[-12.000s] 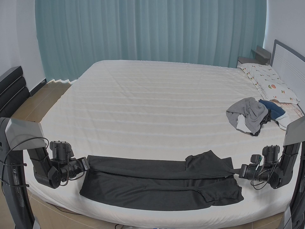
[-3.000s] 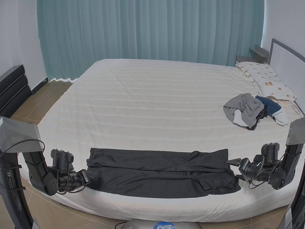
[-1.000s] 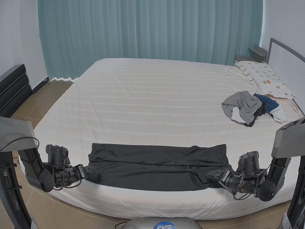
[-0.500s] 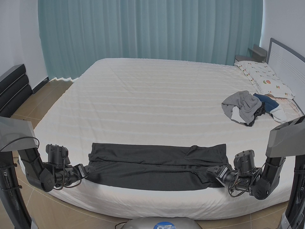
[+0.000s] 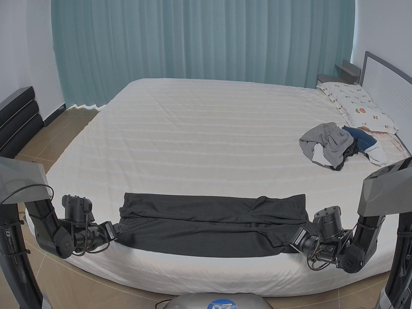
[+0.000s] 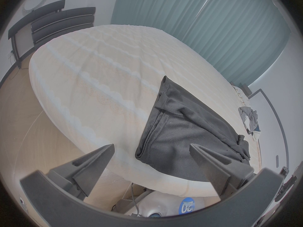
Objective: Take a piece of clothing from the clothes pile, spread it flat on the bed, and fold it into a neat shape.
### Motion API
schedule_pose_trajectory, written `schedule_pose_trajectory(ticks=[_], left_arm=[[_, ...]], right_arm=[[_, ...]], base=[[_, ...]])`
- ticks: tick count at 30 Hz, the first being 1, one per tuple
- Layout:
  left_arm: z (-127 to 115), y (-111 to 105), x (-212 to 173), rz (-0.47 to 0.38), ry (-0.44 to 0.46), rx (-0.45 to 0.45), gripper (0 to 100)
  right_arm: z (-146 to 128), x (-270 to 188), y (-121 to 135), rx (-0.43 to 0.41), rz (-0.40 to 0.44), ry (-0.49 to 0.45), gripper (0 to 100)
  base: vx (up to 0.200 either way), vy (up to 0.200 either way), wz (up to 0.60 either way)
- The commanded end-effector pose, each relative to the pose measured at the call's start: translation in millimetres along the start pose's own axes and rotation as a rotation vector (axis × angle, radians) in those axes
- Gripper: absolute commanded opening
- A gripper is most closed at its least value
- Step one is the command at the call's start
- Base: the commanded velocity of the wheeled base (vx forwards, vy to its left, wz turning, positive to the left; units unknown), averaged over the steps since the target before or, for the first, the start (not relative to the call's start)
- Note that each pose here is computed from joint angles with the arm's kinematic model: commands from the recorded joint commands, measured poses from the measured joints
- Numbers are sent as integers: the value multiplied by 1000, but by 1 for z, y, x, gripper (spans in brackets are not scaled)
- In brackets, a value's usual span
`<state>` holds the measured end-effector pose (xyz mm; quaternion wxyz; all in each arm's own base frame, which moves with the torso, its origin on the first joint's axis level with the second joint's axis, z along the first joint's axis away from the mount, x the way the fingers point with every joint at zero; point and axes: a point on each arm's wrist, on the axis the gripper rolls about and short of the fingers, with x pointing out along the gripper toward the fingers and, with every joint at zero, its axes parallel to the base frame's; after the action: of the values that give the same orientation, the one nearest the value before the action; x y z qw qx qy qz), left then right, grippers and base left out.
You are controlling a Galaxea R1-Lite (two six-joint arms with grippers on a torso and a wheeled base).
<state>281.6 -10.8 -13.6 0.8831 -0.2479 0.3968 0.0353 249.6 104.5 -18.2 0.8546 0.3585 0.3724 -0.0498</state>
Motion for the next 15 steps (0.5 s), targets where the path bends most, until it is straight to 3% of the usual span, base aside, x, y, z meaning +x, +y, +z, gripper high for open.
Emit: schedule_pose_trajectory(ticks=[1,7,8,15], left_arm=[[0,0,0,0,2,0,100],[0,0,0,-1,2,0,100],[0,0,0,-2,3,-2,100],[1,-1,1,-5,-2,-1,100]], right_arm=[[1,-4,1,0,8,-4,0],[12,-9,4,17,36,-46,0],[20,-12,6,33,57,-64,100],[32,0,11,80,161,-37,100]], base=[[0,0,0],[0,0,0],[0,0,0],[0,0,0]])
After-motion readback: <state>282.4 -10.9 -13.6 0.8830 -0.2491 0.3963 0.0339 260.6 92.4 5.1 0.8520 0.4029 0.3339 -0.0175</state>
